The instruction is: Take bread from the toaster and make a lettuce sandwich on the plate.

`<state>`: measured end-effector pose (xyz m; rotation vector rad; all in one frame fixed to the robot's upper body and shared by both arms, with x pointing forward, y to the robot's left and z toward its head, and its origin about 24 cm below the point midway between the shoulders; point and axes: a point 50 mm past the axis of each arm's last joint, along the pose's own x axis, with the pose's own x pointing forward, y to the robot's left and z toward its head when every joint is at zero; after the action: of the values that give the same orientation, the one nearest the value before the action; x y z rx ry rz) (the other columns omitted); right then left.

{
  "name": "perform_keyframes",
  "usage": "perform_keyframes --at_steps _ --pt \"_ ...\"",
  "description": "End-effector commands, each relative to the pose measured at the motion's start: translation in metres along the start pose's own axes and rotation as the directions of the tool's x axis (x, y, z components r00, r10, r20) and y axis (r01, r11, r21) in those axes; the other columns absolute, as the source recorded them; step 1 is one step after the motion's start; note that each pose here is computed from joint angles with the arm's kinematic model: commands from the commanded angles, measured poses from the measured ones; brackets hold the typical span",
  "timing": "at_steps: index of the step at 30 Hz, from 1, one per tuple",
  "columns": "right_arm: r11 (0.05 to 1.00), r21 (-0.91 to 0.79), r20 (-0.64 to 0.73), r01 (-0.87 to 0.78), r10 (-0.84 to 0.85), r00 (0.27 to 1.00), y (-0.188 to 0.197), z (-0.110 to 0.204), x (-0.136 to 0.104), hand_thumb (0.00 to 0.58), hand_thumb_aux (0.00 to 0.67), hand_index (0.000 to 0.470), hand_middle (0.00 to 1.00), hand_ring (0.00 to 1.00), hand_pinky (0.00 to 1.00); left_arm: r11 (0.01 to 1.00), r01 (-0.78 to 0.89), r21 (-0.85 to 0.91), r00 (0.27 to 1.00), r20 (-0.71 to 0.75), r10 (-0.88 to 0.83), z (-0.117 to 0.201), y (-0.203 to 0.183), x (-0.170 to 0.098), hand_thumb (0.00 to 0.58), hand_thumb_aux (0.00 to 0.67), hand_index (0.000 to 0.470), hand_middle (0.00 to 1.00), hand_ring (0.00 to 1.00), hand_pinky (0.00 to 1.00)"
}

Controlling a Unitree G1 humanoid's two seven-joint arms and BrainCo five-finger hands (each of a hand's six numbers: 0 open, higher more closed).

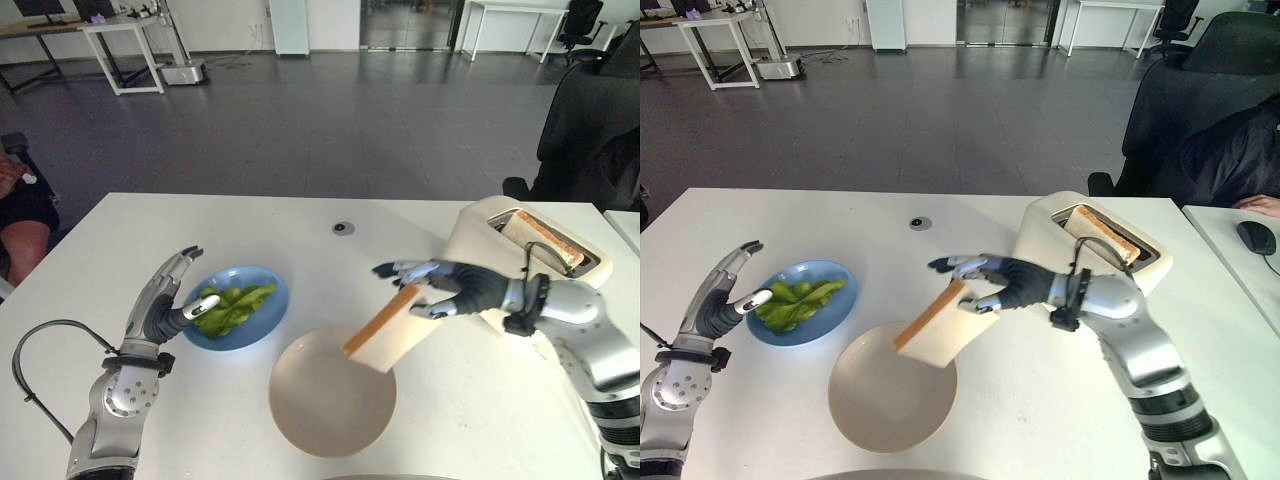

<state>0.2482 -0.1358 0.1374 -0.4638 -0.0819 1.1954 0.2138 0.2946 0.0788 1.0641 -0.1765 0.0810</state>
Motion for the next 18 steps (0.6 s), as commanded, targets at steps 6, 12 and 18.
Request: perform_keyframes --at_steps 6,12,18 --pt "0.991 -0.003 -0.048 -0.135 0.134 0.99 0.031 -0.02 0.05 0.58 0.67 0.47 0.0 0.0 0.0 0.98 0.106 0.167 0.994 -0.055 -0.098 -0.016 -0.016 -0.001 0.0 0.0 0.0 0.0 0.0 0.0" --pt "0.994 -0.109 -0.051 -0.032 0.026 0.998 0.029 -0.021 0.06 0.523 0.46 0.323 0.0 0.0 0.0 0.971 0.134 0.195 0.99 -0.064 -0.124 -0.019 -0.022 -0.002 0.0 0.0 0.0 0.0 0.0 0.0" --pt "0.983 -0.18 -0.037 0.04 -0.048 0.998 0.026 -0.019 0.063 0.0 0.0 0.0 0.0 0.0 0.0 0.94 0.2 0.274 0.979 -0.092 -0.182 -0.025 -0.029 -0.004 0.168 0.105 0.074 0.0 0.0 0.0"
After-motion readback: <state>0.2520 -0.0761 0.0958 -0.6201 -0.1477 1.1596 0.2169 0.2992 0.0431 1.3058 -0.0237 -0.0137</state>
